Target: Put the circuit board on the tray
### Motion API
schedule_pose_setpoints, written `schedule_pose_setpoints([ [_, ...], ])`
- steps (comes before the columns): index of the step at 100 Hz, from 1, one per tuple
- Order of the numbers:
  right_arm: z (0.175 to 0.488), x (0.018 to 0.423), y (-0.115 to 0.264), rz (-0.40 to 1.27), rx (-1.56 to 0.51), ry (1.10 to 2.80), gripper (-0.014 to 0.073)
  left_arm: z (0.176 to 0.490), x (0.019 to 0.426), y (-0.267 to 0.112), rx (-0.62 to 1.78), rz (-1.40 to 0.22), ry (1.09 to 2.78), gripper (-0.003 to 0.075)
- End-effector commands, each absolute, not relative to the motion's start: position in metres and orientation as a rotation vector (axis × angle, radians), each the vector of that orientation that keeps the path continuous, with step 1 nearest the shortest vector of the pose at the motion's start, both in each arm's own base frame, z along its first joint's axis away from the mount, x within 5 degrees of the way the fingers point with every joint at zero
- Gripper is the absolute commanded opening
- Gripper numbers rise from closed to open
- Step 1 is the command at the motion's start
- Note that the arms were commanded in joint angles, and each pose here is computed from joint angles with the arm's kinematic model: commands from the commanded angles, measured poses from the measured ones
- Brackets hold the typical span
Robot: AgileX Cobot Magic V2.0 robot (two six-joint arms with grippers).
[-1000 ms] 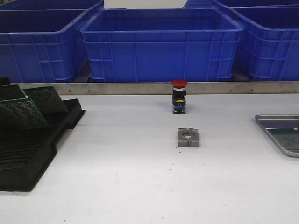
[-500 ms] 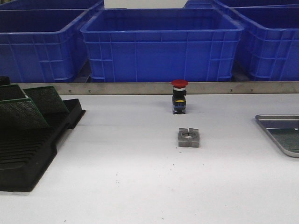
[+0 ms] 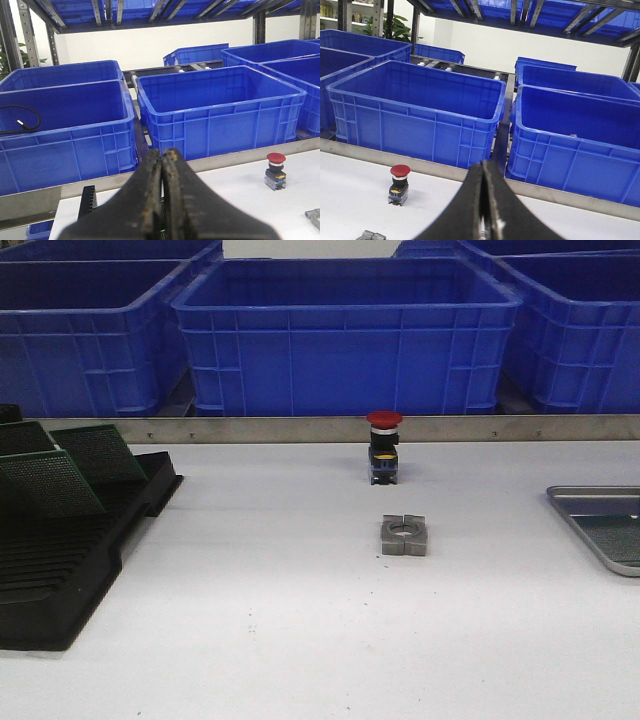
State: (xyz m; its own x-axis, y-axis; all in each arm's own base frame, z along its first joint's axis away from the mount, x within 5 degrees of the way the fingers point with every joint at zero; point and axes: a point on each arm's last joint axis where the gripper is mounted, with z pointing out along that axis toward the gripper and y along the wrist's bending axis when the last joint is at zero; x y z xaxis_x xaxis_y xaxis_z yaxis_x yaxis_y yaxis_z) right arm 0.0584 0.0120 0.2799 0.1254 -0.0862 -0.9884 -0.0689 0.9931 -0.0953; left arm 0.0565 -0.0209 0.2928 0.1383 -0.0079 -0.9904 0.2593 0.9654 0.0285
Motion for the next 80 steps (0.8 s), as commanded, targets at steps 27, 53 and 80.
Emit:
schedule_pose_setpoints([
  [27, 0.29, 0.058, 0.009, -0.026, -0.091, 1.416, -0.0062, 0.29, 0.061, -0.01, 0.142, -0.066, 1.415, -0.0017],
  [53, 0.29, 0.058, 0.009, -0.026, -0.091, 1.416, -0.0062, 0.257, 0.062, -0.002, 0.008, -0.049, 1.455, -0.0017],
  [80, 0.29, 0.058, 0.009, -0.027, -0.09, 1.415, -0.0062, 0.201, 0.055, 0.001, -0.051, -0.021, 1.516, -0.0017],
])
